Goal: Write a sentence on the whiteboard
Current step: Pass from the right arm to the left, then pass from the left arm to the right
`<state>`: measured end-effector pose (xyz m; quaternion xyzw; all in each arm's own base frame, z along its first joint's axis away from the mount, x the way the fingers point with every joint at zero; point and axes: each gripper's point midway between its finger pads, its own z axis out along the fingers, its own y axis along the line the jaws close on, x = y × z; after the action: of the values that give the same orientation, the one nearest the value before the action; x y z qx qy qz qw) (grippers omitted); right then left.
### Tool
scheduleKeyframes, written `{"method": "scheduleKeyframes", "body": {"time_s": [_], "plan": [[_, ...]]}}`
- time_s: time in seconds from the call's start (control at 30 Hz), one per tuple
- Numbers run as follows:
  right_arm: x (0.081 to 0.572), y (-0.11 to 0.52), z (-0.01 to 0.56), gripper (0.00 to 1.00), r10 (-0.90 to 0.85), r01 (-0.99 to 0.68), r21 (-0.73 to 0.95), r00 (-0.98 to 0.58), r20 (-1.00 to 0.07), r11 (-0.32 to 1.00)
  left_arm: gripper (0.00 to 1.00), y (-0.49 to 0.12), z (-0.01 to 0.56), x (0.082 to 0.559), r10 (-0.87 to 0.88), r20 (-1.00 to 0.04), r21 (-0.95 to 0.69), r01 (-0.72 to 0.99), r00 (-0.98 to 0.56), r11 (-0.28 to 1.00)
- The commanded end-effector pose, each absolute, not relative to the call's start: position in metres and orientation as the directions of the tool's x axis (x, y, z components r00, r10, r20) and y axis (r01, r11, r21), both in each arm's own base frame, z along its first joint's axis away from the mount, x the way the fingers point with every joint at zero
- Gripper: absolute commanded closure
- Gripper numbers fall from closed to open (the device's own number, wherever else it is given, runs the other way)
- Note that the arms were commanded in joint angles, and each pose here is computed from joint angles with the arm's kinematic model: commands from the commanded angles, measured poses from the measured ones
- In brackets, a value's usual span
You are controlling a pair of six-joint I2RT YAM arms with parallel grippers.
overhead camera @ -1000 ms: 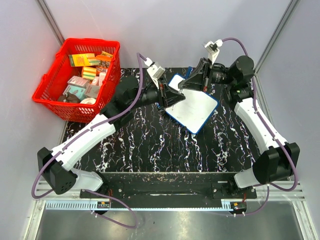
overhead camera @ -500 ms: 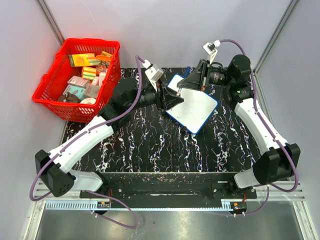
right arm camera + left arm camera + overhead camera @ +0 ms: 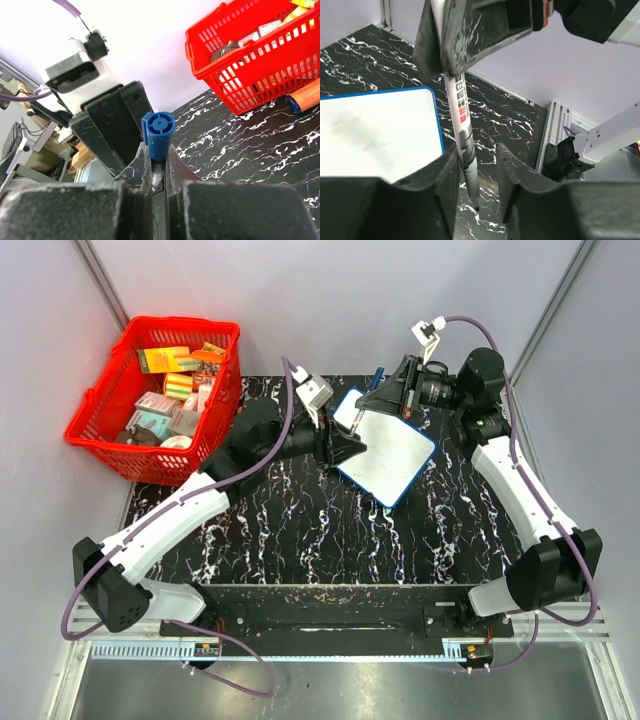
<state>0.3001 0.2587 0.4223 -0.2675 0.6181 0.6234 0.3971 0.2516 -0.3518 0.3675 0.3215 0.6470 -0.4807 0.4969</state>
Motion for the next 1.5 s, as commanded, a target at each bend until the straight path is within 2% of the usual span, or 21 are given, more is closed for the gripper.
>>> {"method": "scheduleKeyframes", "body": {"time_s": [0.0,0.1,0.2,0.23,0.27,0.3,0.33,0.43,0.53,0.83,0.93,1.07,1.1,1.2,1.23,1.3,1.37,1.47], "plan": [[0.293,0.253,0.453,1.00,0.203,-0.877,0.472,-0.448,-0.871,0.087,0.68,-0.351,0.361,0.256,-0.056,-0.958,-0.284,0.890,-0.283,0.356],[0.293,0.253,0.455,1.00,0.202,-0.882,0.464,-0.441,-0.875,0.086,0.99,-0.349,0.356,0.259,-0.041,-0.956,-0.285,0.880,-0.291,0.380],[0.290,0.253,0.455,0.98,0.188,-0.889,0.451,-0.432,-0.882,0.072,1.00,-0.346,0.354,0.261,-0.034,-0.954,-0.286,0.874,-0.297,0.393],[0.289,0.253,0.455,0.93,0.182,-0.892,0.448,-0.431,-0.884,0.062,1.00,-0.344,0.357,0.261,-0.040,-0.955,-0.285,0.872,-0.294,0.399],[0.289,0.253,0.453,0.76,0.176,-0.891,0.451,-0.436,-0.883,0.056,1.00,-0.342,0.359,0.262,-0.045,-0.956,-0.283,0.870,-0.290,0.405],[0.284,0.253,0.451,0.51,0.159,-0.895,0.445,-0.434,-0.887,0.034,1.00,-0.339,0.362,0.263,-0.049,-0.959,-0.274,0.868,-0.279,0.413],[0.282,0.253,0.454,0.39,0.162,-0.901,0.433,-0.424,-0.891,0.018,1.00,-0.337,0.364,0.263,-0.052,-0.960,-0.270,0.867,-0.274,0.418],[0.279,0.254,0.450,0.12,0.146,-0.901,0.435,-0.430,-0.891,-0.003,1.00,-0.329,0.369,0.264,-0.037,-0.964,-0.254,0.874,-0.263,0.415],[0.279,0.254,0.448,0.00,0.141,-0.900,0.435,-0.431,-0.891,-0.002,1.00,-0.325,0.372,0.261,-0.009,-0.965,-0.246,0.888,-0.264,0.388],[0.275,0.264,0.437,0.02,0.125,-0.892,0.452,-0.450,-0.884,-0.011,1.00,-0.320,0.397,0.251,-0.071,-0.969,-0.246,0.904,-0.237,0.350],[0.270,0.276,0.434,0.16,0.112,-0.887,0.461,-0.461,-0.880,-0.033,1.00,-0.321,0.400,0.249,-0.092,-0.965,-0.261,0.905,-0.245,0.336],[0.269,0.283,0.432,0.28,0.103,-0.881,0.470,-0.473,-0.875,-0.051,1.00,-0.324,0.403,0.251,-0.100,-0.963,-0.268,0.908,-0.249,0.322],[0.268,0.283,0.433,0.34,0.101,-0.882,0.469,-0.472,-0.876,-0.057,1.00,-0.325,0.402,0.250,-0.095,-0.963,-0.270,0.909,-0.253,0.317],[0.266,0.283,0.433,0.46,0.100,-0.881,0.469,-0.473,-0.876,-0.063,1.00,-0.326,0.402,0.251,-0.092,-0.963,-0.269,0.909,-0.252,0.318],[0.266,0.283,0.433,0.53,0.099,-0.880,0.470,-0.474,-0.875,-0.065,1.00,-0.326,0.402,0.251,-0.092,-0.964,-0.267,0.909,-0.251,0.319],[0.265,0.282,0.433,0.58,0.098,-0.880,0.470,-0.474,-0.875,-0.068,1.00,-0.326,0.402,0.251,-0.091,-0.964,-0.264,0.910,-0.248,0.318],[0.265,0.282,0.431,0.73,0.095,-0.878,0.475,-0.479,-0.873,-0.065,1.00,-0.325,0.402,0.251,-0.091,-0.964,-0.264,0.910,-0.248,0.320],[0.266,0.283,0.430,0.87,0.093,-0.875,0.480,-0.484,-0.870,-0.065,1.00,-0.326,0.399,0.251,-0.085,-0.964,-0.266,0.911,-0.252,0.314]]}}
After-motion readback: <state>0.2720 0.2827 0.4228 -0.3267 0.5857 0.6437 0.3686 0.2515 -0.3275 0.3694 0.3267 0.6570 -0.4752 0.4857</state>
